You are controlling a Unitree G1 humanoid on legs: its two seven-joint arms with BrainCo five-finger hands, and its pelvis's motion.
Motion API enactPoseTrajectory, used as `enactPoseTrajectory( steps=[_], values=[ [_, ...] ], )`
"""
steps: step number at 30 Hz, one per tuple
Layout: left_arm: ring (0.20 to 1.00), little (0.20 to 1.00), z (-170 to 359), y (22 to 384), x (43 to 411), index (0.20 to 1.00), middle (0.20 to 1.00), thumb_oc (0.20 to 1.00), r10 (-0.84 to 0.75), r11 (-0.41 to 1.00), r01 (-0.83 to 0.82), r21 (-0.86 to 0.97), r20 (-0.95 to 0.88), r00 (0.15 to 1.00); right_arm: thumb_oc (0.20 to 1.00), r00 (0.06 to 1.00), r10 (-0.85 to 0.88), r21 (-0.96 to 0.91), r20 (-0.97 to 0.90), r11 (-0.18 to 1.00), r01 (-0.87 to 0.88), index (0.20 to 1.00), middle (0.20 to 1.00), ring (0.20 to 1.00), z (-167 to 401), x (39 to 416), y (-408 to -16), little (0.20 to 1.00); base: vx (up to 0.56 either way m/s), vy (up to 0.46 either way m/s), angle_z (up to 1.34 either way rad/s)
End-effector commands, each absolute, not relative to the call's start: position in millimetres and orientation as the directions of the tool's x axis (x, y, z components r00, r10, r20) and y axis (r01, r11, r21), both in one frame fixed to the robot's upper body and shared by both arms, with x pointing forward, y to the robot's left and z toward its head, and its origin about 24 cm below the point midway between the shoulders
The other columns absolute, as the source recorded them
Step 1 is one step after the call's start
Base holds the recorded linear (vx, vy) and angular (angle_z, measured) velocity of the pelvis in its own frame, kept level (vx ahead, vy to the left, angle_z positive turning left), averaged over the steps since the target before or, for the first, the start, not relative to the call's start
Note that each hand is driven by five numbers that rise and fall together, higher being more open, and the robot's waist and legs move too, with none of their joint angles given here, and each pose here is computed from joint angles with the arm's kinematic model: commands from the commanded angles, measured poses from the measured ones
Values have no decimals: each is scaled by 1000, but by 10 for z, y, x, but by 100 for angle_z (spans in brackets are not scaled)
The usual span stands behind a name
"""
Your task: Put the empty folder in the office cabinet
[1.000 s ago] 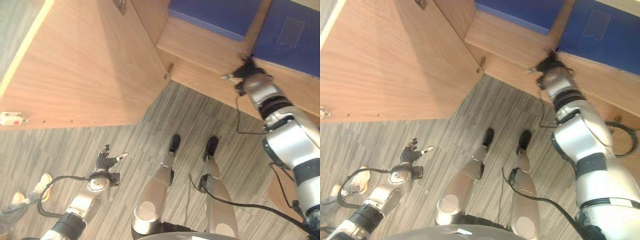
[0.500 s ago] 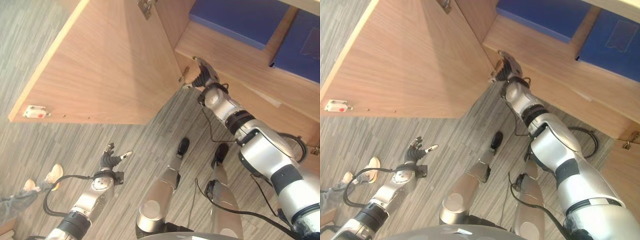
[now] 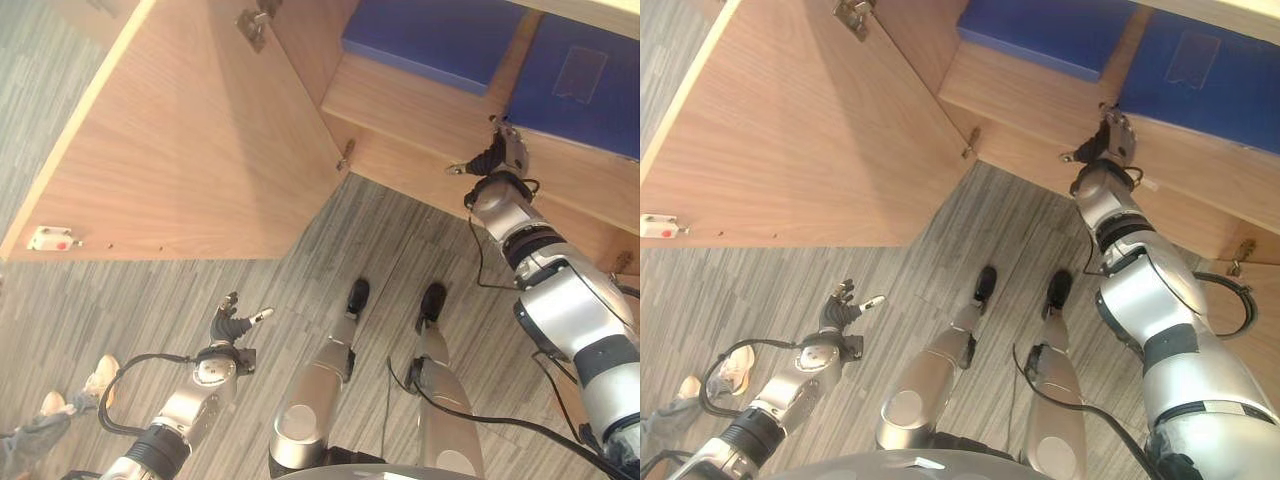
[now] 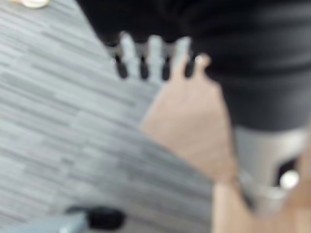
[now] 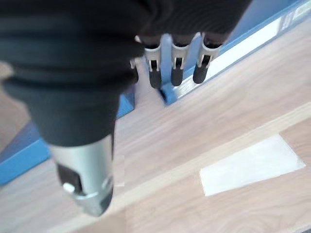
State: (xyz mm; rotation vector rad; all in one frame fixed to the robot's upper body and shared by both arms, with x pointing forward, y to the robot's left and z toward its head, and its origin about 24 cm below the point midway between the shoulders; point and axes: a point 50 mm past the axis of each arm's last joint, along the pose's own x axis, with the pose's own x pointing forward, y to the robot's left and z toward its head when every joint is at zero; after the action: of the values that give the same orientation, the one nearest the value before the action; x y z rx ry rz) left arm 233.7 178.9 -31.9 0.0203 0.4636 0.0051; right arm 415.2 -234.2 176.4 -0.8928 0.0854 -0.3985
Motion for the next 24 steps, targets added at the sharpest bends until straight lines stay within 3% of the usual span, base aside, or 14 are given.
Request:
enactPoseTrajectory(
  steps=[1, 8, 12, 24],
  values=[
    [1000, 1000, -232, 1870, 2386, 1000, 1000, 1000, 39, 997, -11, 72, -398, 917, 1000, 821, -549, -693, 157, 531, 487, 1000, 1000, 1000, 2179, 4126, -2588, 1000, 42, 27, 2],
    [1000, 1000, -124, 1864, 2452, 1000, 1000, 1000, 54, 997, -28, 71, -388, 920, 1000, 813, -578, -601, -70, 675, 428, 1000, 1000, 1000, 2139, 4087, -2729, 1000, 45, -15, -15],
    [1000, 1000, -110, 1888, 2442, 1000, 1000, 1000, 47, 997, -18, 77, -392, 919, 1000, 847, -510, -552, -150, 754, 356, 1000, 1000, 1000, 2150, 4102, -2710, 1000, 32, -33, 5],
    [1000, 1000, 9, 1897, 2466, 1000, 1000, 1000, 30, 998, -7, 66, -347, 937, 1000, 955, -294, -646, -31, 736, 205, 1000, 1000, 1000, 2359, 4236, -2361, 1000, 5, -16, 1]
  ],
)
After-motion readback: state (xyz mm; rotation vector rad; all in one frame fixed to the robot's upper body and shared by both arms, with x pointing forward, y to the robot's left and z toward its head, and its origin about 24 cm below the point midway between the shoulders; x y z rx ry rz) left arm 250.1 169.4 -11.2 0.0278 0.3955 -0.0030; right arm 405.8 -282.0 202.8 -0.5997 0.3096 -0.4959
